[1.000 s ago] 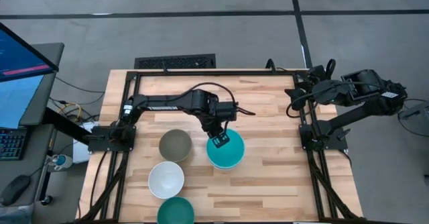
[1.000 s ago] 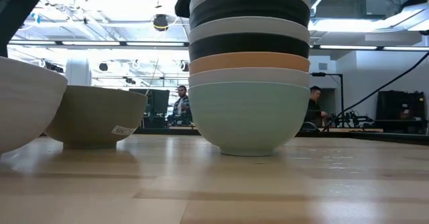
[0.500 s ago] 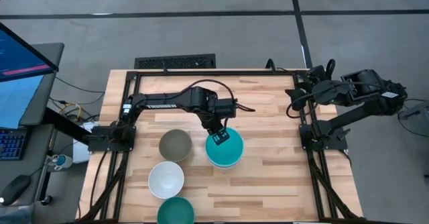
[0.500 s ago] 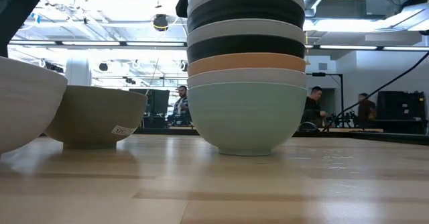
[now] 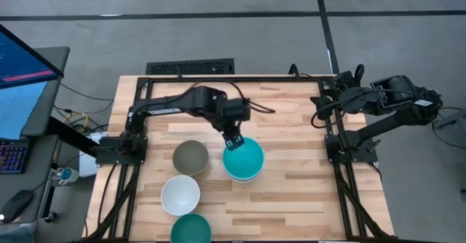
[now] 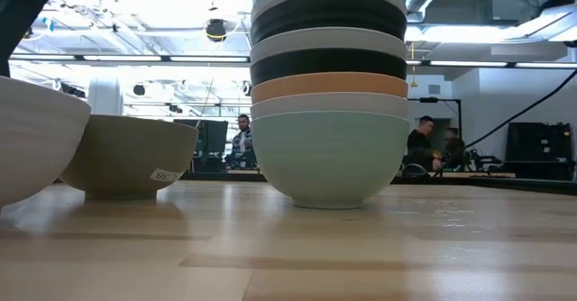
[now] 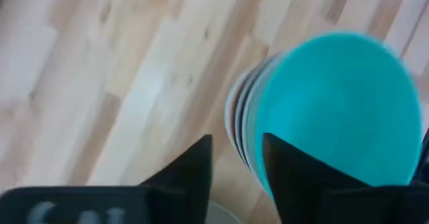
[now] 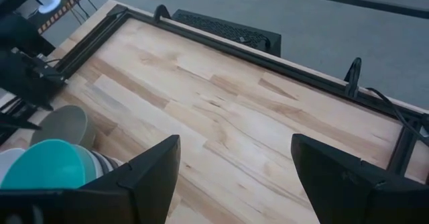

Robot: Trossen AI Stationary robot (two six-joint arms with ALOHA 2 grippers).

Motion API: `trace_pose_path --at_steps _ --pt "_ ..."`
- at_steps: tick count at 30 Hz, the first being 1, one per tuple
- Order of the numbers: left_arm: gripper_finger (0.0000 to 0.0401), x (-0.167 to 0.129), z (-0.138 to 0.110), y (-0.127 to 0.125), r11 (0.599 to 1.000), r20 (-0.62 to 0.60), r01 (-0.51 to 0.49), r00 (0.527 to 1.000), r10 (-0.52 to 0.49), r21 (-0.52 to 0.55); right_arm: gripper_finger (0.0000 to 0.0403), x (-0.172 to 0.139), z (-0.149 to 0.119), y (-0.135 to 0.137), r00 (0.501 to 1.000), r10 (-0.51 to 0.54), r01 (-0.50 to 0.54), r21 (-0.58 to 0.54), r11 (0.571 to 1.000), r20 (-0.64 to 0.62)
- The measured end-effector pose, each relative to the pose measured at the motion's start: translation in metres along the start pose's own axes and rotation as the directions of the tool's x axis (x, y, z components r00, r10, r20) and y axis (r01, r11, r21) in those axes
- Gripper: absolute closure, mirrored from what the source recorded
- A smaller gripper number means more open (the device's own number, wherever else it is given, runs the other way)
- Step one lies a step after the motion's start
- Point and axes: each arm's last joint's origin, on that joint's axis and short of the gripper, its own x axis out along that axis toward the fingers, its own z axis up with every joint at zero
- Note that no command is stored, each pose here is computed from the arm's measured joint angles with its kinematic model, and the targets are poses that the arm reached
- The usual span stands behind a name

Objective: Nest bowls inside each other
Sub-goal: Stack the gray bowl on the blue bowl

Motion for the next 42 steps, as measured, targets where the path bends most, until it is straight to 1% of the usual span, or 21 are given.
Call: trace_pose_path --at_steps 4,5,7,8,9,12,14,17,19,22,24,26,28,30,32,34,37,40,42 --pt "0.0233 -0.014 -0.005 0.004 1.000 0.041 -0.015 0.999 0.014 0.013 0.0097 0.000 0.000 0.000 1.000 -0.004 0.004 -0.001 1.000 0.000" --pt "0.0224 -0.015 -0.007 0.005 0.999 0.031 -0.048 0.998 0.048 0.015 0.0097 0.000 0.000 0.000 1.000 -0.004 0.004 -0.001 1.000 0.000" --pt "0.0210 -0.017 -0.011 0.011 0.987 0.026 -0.163 0.986 0.163 0.008 0.0097 0.000 0.000 -0.001 1.000 -0.005 0.005 -0.001 1.000 0.000" --pt "0.0206 -0.015 -0.010 0.014 0.979 0.048 -0.204 0.978 0.204 0.001 0.0097 0.000 0.000 -0.001 1.000 -0.005 0.005 -0.001 1.000 0.000" --pt "0.0203 -0.013 -0.009 0.018 0.975 0.051 -0.221 0.974 0.221 0.000 0.0097 0.000 0.000 -0.001 1.000 -0.006 0.006 -0.001 1.000 -0.001" --pt "0.0200 -0.003 -0.012 0.029 0.984 -0.043 -0.181 0.983 0.181 0.001 0.0097 0.000 0.000 -0.001 1.000 -0.007 0.007 0.005 1.000 -0.005" --pt "0.0200 0.010 -0.015 0.033 0.982 -0.095 -0.186 0.978 0.187 0.013 0.0097 0.000 -0.002 -0.001 1.000 -0.011 0.011 0.009 1.000 -0.013" --pt "0.0200 0.031 -0.026 0.041 0.969 -0.187 -0.227 0.952 0.242 0.097 0.0097 -0.001 -0.004 -0.002 1.000 -0.011 0.012 0.015 1.000 -0.029" --pt "0.0200 0.039 -0.037 0.047 0.959 -0.239 -0.234 0.933 0.268 0.160 0.0097 -0.002 -0.006 -0.002 0.999 -0.009 0.010 0.013 1.000 -0.037" --pt "0.0201 0.054 -0.057 0.055 0.941 -0.334 -0.210 0.895 0.294 0.266 0.0097 -0.003 -0.007 -0.002 0.999 -0.010 0.011 0.010 1.000 -0.047" --pt "0.0201 0.063 -0.069 0.057 0.932 -0.391 -0.161 0.874 0.286 0.324 0.0097 -0.003 -0.008 -0.003 0.999 -0.011 0.011 0.007 1.000 -0.050" --pt "0.0201 0.067 -0.080 0.058 0.926 -0.442 -0.095 0.858 0.262 0.365 0.0097 -0.003 -0.008 -0.003 0.999 -0.014 0.015 0.005 1.000 -0.047" --pt "0.0201 0.076 -0.089 0.058 0.911 -0.488 -0.048 0.832 0.263 0.410 0.0097 -0.003 -0.007 -0.003 0.999 -0.027 0.027 0.005 1.000 -0.032" --pt "0.0201 0.086 -0.096 0.060 0.894 -0.521 -0.015 0.808 0.275 0.448 0.0097 -0.002 -0.006 -0.004 0.999 -0.040 0.040 0.010 0.999 -0.017" --pt "0.0201 0.094 -0.102 0.062 0.881 -0.539 0.008 0.794 0.282 0.473 0.0097 -0.002 -0.006 -0.004 0.999 -0.045 0.045 0.013 0.999 -0.015" --pt "0.0201 0.102 -0.105 0.064 0.883 -0.542 0.030 0.799 0.261 0.469 0.0097 -0.002 -0.005 -0.005 0.999 -0.048 0.048 0.012 0.999 -0.014" --pt "0.0201 0.110 -0.104 0.066 0.892 -0.528 0.037 0.816 0.233 0.451 0.0097 -0.002 -0.005 -0.005 0.999 -0.049 0.050 0.013 0.999 -0.013" --pt "0.0201 0.115 -0.097 0.067 0.892 -0.468 0.045 0.863 0.192 0.449 0.0097 -0.002 -0.005 -0.005 0.999 -0.048 0.048 0.018 0.999 -0.015" --pt "0.0201 0.117 -0.093 0.068 0.891 -0.442 0.058 0.881 0.166 0.450 0.0097 -0.002 -0.005 -0.005 0.999 -0.045 0.046 0.019 0.999 -0.019"
